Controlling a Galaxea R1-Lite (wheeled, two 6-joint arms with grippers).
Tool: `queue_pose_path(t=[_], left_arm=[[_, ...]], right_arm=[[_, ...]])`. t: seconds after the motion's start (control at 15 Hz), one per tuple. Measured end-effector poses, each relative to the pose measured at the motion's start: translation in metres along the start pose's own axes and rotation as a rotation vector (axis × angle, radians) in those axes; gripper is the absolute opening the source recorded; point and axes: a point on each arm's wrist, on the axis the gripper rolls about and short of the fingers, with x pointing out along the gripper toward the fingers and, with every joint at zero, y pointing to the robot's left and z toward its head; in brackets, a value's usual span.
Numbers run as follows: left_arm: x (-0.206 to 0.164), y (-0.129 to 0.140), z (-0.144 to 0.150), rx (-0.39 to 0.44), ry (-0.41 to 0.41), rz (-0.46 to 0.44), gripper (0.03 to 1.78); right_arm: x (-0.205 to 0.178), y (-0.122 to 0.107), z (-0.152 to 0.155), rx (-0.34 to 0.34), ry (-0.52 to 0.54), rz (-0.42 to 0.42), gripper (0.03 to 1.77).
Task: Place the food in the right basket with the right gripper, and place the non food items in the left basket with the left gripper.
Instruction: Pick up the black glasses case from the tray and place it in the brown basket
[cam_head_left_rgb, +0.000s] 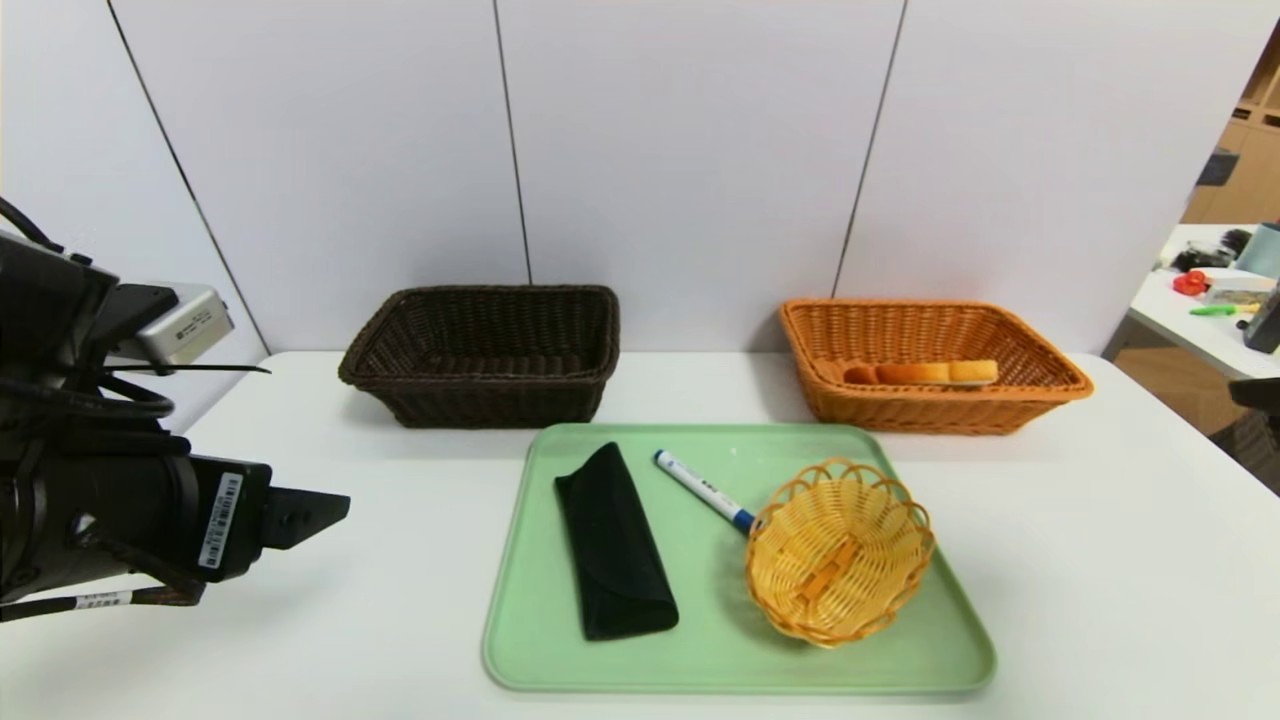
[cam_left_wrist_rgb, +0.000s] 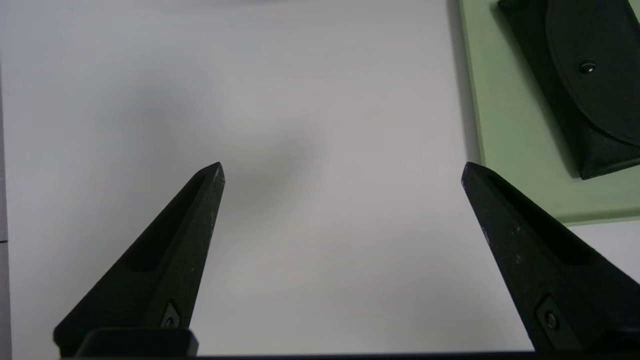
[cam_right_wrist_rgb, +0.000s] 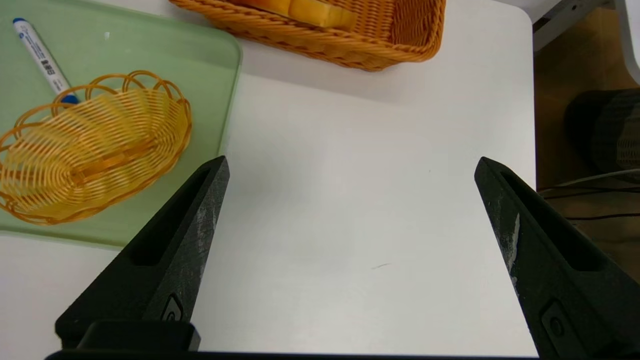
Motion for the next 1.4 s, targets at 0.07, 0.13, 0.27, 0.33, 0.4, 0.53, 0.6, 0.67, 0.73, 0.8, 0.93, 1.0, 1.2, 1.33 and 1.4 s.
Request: queue_pose_path(t=[0.07, 0.13, 0.27, 0.33, 0.4, 0.53, 0.6, 0.67, 0.73, 0.8, 0.93, 1.0, 1.2, 1.33, 1.4], left_arm=[[0.0, -0.001, 0.004, -0.001, -0.011, 0.003, 1.69], [0.0, -0.003, 0.007, 0.0, -0.017, 0.001, 1.69], [-0.001, -0.009, 0.017, 0.007, -0.032, -0.018, 1.69], [0.0, -0.015, 0.022, 0.012, -0.036, -0.031, 1.69], [0.0, -0.022, 0.027, 0.008, -0.04, -0.045, 1.69], [0.002, -0.04, 0.04, -0.049, -0.049, -0.079, 1.69], [0.002, -0.05, 0.047, -0.087, -0.044, -0.094, 1.69], [0.003, -0.061, 0.052, -0.13, -0.024, -0.108, 1.69], [0.004, -0.07, 0.056, -0.17, 0.002, -0.114, 1.69], [0.008, -0.079, 0.057, -0.198, 0.035, -0.112, 1.69], [0.02, -0.095, 0.057, -0.197, 0.087, -0.092, 1.69], [0.028, -0.102, 0.057, -0.185, 0.109, -0.072, 1.69], [0.049, -0.126, 0.06, -0.207, 0.143, -0.042, 1.69], [0.062, -0.141, 0.062, -0.216, 0.162, -0.035, 1.69], [0.069, -0.149, 0.062, -0.219, 0.175, -0.031, 1.69]], right_arm=[[-0.001, 0.001, -0.003, -0.001, 0.008, -0.006, 1.69], [-0.001, 0.001, -0.007, -0.001, 0.018, -0.008, 1.69], [-0.001, 0.003, -0.016, -0.001, 0.036, -0.017, 1.69], [-0.001, 0.004, -0.02, 0.0, 0.047, -0.016, 1.69], [0.0, 0.005, -0.024, 0.002, 0.055, -0.016, 1.69], [-0.001, 0.006, -0.029, 0.006, 0.066, -0.015, 1.69], [0.0, 0.007, -0.032, 0.008, 0.073, -0.015, 1.69], [0.0, 0.007, -0.036, 0.01, 0.081, -0.017, 1.69], [0.0, 0.008, -0.039, 0.012, 0.09, -0.018, 1.69], [0.0, 0.008, -0.042, 0.012, 0.098, -0.027, 1.69], [-0.001, 0.009, -0.048, 0.012, 0.111, -0.039, 1.69], [-0.001, 0.009, -0.052, 0.012, 0.117, -0.044, 1.69], [-0.003, 0.011, -0.061, 0.016, 0.132, -0.059, 1.69], [-0.003, 0.013, -0.067, 0.024, 0.143, -0.06, 1.69], [-0.003, 0.013, -0.071, 0.025, 0.151, -0.062, 1.69]])
